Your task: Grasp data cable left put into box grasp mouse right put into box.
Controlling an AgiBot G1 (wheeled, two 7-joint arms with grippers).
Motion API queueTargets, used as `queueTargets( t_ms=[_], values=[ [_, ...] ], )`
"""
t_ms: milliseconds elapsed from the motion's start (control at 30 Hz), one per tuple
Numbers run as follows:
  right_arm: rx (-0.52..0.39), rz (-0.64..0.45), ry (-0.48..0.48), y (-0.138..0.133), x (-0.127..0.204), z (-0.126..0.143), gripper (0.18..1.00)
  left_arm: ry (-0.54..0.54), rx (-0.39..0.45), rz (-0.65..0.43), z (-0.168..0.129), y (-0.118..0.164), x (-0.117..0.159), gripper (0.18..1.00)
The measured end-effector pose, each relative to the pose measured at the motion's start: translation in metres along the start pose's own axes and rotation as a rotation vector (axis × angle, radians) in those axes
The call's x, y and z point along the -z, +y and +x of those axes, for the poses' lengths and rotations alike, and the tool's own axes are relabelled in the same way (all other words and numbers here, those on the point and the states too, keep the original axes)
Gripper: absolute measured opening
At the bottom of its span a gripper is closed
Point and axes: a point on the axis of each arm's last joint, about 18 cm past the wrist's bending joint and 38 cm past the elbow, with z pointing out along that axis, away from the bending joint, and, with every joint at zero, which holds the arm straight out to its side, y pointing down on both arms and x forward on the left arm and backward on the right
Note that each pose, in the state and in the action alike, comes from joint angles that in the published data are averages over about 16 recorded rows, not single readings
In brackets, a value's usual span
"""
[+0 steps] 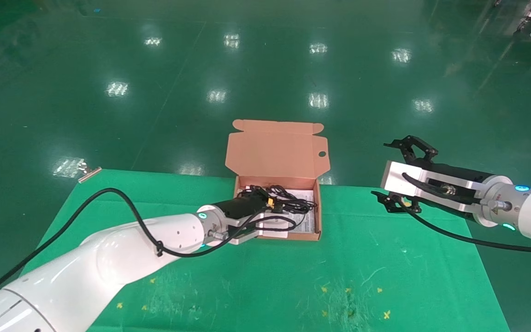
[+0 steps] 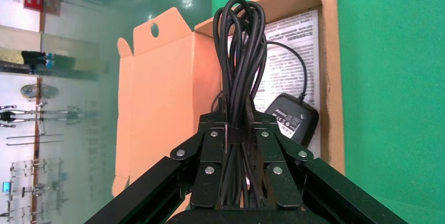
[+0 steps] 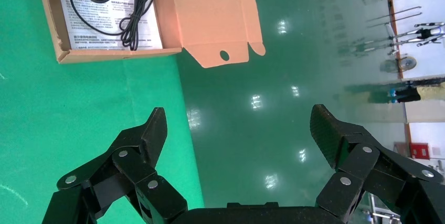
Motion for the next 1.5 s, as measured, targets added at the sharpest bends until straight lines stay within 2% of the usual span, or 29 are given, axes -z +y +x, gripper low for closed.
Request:
queueTargets(
  t_ms=[200, 400, 833, 1000, 1167, 1500],
  values=[
    [0.001, -0.001, 0.000, 0.000, 0.000, 0.000, 1.000, -0.001, 0.002, 0.000, -0.001, 0.002, 0.002, 0.272],
    [0.001, 0.002, 0.011, -0.001, 0.000, 0.004, 1.000, -0.018, 0.025, 0.002, -0.010, 0.006, 0.008, 0.340],
    [0.061, 0.011, 0.109, -0.013, 0.008, 0.050, 1.000, -0.157, 0.134, -0.007, -0.080, 0.025, 0.037, 0.579],
    [0.068, 0.015, 0.117, -0.016, 0.011, 0.059, 1.000, -0.184, 0.176, -0.004, -0.094, 0.030, 0.045, 0.684],
    [0.030, 0.029, 0.090, -0.017, 0.013, 0.056, 1.000, -0.173, 0.240, 0.014, -0.092, 0.036, 0.053, 0.790],
    [-0.132, 0.104, -0.021, -0.021, 0.019, 0.031, 1.000, -0.097, 0.439, 0.099, -0.070, 0.050, 0.080, 0.924]
  ],
)
